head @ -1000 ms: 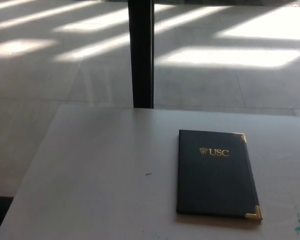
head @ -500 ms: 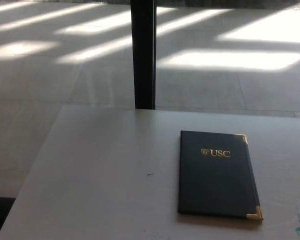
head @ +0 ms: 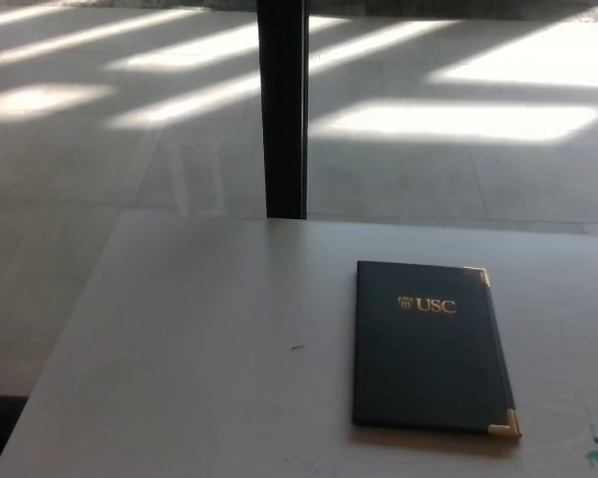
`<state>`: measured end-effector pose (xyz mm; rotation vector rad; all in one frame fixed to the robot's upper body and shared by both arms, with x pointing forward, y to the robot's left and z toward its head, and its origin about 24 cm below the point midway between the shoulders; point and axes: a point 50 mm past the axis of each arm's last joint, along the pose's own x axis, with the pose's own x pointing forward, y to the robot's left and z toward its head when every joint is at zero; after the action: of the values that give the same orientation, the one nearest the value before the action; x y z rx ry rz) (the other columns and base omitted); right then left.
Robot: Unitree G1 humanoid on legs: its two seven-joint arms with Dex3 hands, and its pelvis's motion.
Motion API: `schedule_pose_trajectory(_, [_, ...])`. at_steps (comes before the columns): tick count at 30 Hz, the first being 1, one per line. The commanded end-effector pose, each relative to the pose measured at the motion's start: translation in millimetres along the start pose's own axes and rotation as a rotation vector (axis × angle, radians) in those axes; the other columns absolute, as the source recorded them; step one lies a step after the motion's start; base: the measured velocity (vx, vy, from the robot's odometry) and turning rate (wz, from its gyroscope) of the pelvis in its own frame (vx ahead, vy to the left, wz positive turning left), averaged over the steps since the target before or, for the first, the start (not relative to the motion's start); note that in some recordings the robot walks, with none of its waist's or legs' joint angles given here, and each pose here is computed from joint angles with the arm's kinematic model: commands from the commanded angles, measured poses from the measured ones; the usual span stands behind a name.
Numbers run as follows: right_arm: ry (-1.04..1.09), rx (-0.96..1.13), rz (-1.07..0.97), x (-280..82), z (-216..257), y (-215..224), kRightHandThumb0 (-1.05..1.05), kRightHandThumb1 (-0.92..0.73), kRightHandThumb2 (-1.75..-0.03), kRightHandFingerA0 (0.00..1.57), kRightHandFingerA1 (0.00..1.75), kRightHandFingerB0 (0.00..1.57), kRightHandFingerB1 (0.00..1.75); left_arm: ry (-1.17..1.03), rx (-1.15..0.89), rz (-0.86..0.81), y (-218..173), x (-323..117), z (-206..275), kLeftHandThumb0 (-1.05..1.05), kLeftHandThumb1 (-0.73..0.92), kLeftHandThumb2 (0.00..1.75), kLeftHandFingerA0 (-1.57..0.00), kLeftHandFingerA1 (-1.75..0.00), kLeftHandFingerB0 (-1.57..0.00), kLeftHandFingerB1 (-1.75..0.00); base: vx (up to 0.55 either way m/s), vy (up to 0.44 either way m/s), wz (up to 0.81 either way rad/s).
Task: The robot uses its left hand to push the cover of the diary kept in the middle of the desk to close it
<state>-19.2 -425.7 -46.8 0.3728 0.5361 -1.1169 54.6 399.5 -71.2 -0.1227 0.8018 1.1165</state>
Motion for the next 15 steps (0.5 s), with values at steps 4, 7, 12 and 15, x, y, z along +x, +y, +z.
schedule_pose_trajectory(4, [-0.005, -0.009, -0.011, -0.8, 2.0, -0.3, -0.91, -0.87, -0.66, 0.59, 0.78, 0.55, 0.57, -0.059, 0.018, -0.057, -1.1, 0.7, 8.4, -0.93, 0.72, 1.11, -0.66, -0.78, -0.57, -0.71, 0.00, 0.000, 0.00])
schedule_pose_trajectory(7, [0.000, 0.002, -0.018, 0.1, 1.4, -1.1, -0.91, -0.86, -0.65, 0.58, 0.78, 0.56, 0.56, -0.057, 0.033, -0.059, -2.0, 1.1, 7.6, -0.94, 0.72, 1.14, -0.66, -0.77, -0.57, -0.71, 0.00, 0.000, 0.00])
schedule_pose_trajectory(12, [0.000, -0.010, -0.014, -1.0, -0.1, -0.3, -0.92, -0.88, -0.66, 0.66, 0.76, 0.55, 0.55, -0.059, 0.025, -0.067, 0.4, 1.7, 8.2, -0.95, 0.92, 0.72, -0.64, -0.73, -0.53, -0.64, 0.00, 0.000, 0.00])
schedule_pose_trajectory(15, [-0.001, -0.002, -0.033, 0.0, -0.4, -0.2, -0.92, -0.86, -0.66, 0.71, 0.76, 0.62, 0.58, -0.058, 0.019, -0.067, 0.3, 2.6, 9.0, -0.94, 0.92, 0.73, -0.67, -0.74, -0.55, -0.64, 0.00, 0.000, 0.00])
